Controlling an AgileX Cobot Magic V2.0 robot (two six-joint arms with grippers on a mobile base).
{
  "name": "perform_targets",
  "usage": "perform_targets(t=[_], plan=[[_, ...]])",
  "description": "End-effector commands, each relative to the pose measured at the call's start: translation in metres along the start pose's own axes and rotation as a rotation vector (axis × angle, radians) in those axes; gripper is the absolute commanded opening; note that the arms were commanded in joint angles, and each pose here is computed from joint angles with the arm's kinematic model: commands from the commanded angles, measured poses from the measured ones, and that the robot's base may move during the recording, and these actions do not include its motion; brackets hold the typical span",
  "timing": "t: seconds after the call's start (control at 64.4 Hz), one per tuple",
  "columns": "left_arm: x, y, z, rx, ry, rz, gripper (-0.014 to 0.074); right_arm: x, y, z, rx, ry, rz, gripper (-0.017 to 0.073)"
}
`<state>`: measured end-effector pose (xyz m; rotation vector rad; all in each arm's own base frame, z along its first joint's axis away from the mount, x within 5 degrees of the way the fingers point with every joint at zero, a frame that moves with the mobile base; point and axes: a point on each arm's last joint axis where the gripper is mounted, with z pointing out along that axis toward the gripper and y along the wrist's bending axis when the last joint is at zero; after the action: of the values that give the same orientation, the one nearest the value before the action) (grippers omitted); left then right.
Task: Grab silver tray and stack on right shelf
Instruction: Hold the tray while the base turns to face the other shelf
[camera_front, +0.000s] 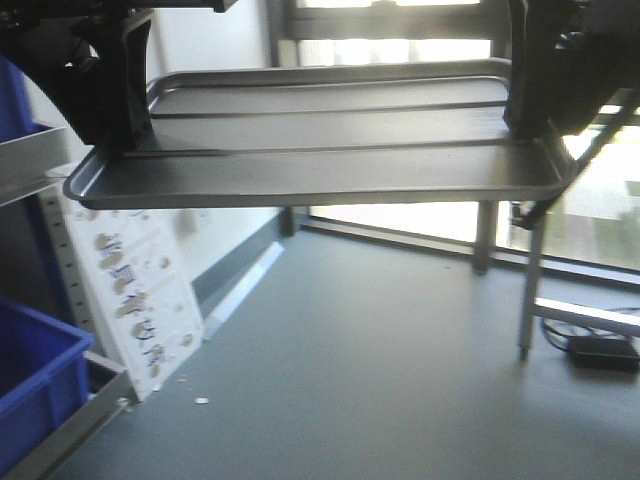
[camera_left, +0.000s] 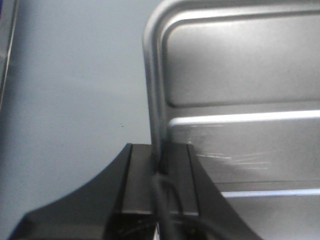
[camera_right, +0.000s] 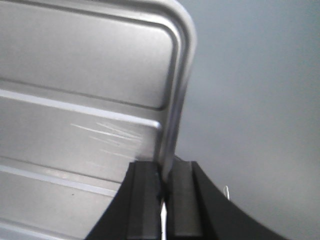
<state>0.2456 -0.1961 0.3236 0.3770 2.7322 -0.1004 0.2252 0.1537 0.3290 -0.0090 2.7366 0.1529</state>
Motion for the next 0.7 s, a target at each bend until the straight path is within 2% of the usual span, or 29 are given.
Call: perform_targets(t=[0.0,0.683], plan=[[-0.0013,-0.0046,-0.0174,0.044,-0.057,0.033,-0.0094,-0.0094,0.0048,-0.0211,-0.093,-0.13,-0.022,0.0057],[-0.0014,-0.0047,-0.0168,0.044,-0.055,0.033,-0.0094,-0.0094,0.0048,-0.0211,-0.093,-0.13,-0.022,0.0057]])
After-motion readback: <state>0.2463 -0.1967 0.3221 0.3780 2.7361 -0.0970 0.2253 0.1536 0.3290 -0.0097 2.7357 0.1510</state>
